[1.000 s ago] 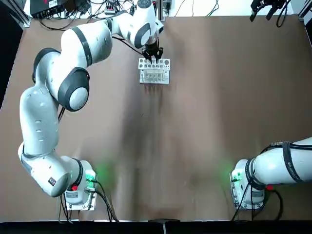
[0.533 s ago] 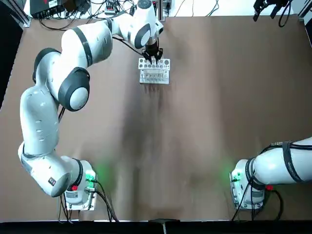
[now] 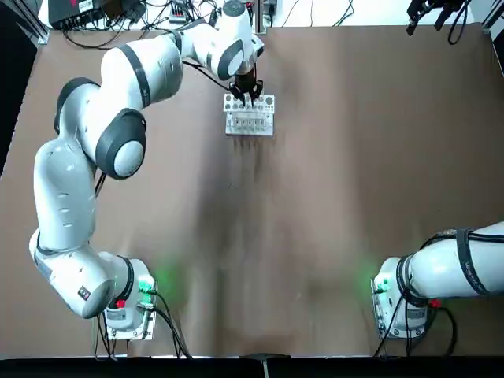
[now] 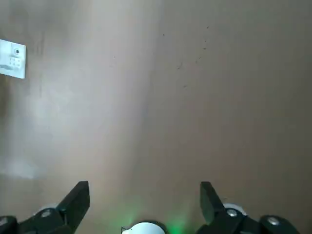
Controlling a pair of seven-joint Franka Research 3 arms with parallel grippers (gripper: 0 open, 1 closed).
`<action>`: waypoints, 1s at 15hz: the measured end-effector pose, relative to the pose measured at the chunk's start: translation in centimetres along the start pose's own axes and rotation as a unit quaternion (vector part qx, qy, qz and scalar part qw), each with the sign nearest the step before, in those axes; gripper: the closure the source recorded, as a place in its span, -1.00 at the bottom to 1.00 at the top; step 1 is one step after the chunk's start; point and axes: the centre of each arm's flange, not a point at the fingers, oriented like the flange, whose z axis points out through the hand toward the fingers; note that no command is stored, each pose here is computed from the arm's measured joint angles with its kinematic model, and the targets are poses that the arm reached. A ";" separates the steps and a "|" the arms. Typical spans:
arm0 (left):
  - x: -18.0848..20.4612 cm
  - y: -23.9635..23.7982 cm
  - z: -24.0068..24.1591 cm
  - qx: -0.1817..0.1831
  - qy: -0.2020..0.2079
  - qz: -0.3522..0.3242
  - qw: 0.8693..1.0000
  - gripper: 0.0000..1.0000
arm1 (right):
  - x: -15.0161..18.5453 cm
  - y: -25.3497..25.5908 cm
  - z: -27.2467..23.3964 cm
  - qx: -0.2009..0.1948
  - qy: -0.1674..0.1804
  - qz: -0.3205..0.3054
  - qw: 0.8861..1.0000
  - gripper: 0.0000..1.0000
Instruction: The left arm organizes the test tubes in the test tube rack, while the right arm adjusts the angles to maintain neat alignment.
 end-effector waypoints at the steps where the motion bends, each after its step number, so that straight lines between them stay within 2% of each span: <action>1: 0.0 0.0 0.0 0.000 0.000 0.000 1.000 0.28 | 0.0 -0.1 0.0 0.000 0.000 -0.001 1.000 -1.00; 15: 0.0 0.0 -0.1 0.000 0.000 0.000 1.000 0.40 | 0.0 -0.4 0.0 0.000 -0.001 -0.004 1.000 -1.00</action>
